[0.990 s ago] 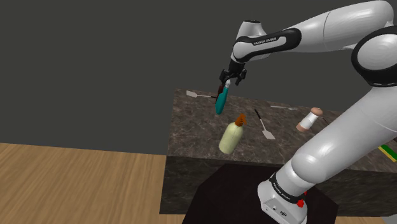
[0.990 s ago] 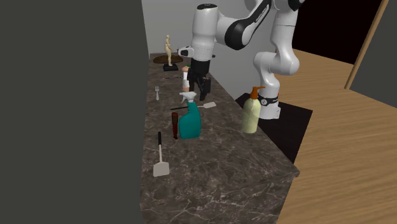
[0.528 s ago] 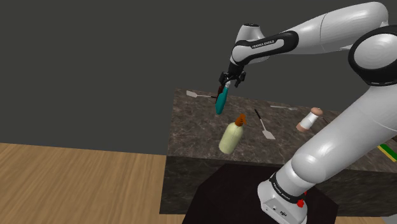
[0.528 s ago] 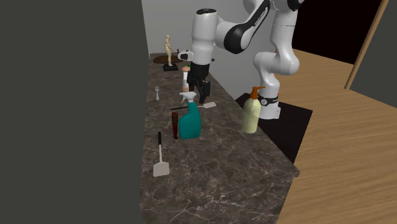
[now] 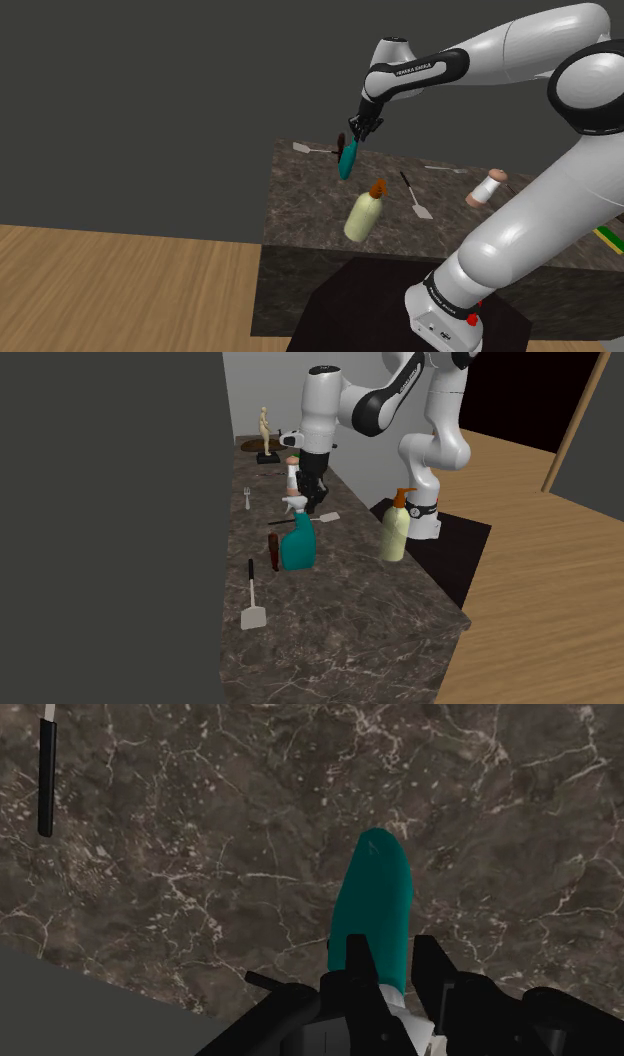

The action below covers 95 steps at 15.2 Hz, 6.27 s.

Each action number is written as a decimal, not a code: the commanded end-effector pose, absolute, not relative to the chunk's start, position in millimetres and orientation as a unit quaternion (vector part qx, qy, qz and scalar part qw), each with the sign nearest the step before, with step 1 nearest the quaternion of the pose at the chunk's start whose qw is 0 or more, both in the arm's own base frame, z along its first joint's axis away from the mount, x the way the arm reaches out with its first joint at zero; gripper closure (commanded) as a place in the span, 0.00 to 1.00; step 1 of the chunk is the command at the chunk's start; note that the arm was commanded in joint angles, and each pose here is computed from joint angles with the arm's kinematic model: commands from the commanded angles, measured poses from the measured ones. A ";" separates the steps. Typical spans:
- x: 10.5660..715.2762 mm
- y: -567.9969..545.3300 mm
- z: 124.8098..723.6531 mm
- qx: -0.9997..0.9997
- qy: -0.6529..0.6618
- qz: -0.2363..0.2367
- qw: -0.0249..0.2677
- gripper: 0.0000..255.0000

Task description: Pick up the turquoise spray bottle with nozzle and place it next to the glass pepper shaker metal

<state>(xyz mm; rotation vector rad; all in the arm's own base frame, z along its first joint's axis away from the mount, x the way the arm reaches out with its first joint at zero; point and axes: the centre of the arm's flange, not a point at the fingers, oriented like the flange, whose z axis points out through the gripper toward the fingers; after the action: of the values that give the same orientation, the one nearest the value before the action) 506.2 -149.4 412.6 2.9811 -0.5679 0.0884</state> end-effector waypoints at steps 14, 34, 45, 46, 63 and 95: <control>506.2 -149.4 465.3 0.981 -0.187 0.029 0.053 1.00; 506.2 -149.4 571.0 0.981 -0.187 0.029 0.053 1.00; 506.2 -149.4 629.1 0.981 -0.187 0.029 0.053 1.00; 506.2 -149.4 634.3 0.981 -0.187 0.029 0.053 1.00; 506.2 -149.4 724.1 0.981 -0.187 0.029 0.053 1.00; 172.3 -385.8 728.8 0.981 -0.187 0.029 0.053 1.00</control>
<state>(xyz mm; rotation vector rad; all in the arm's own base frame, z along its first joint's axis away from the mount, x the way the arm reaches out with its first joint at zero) 182.6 -375.7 728.0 2.9810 -0.5695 0.0878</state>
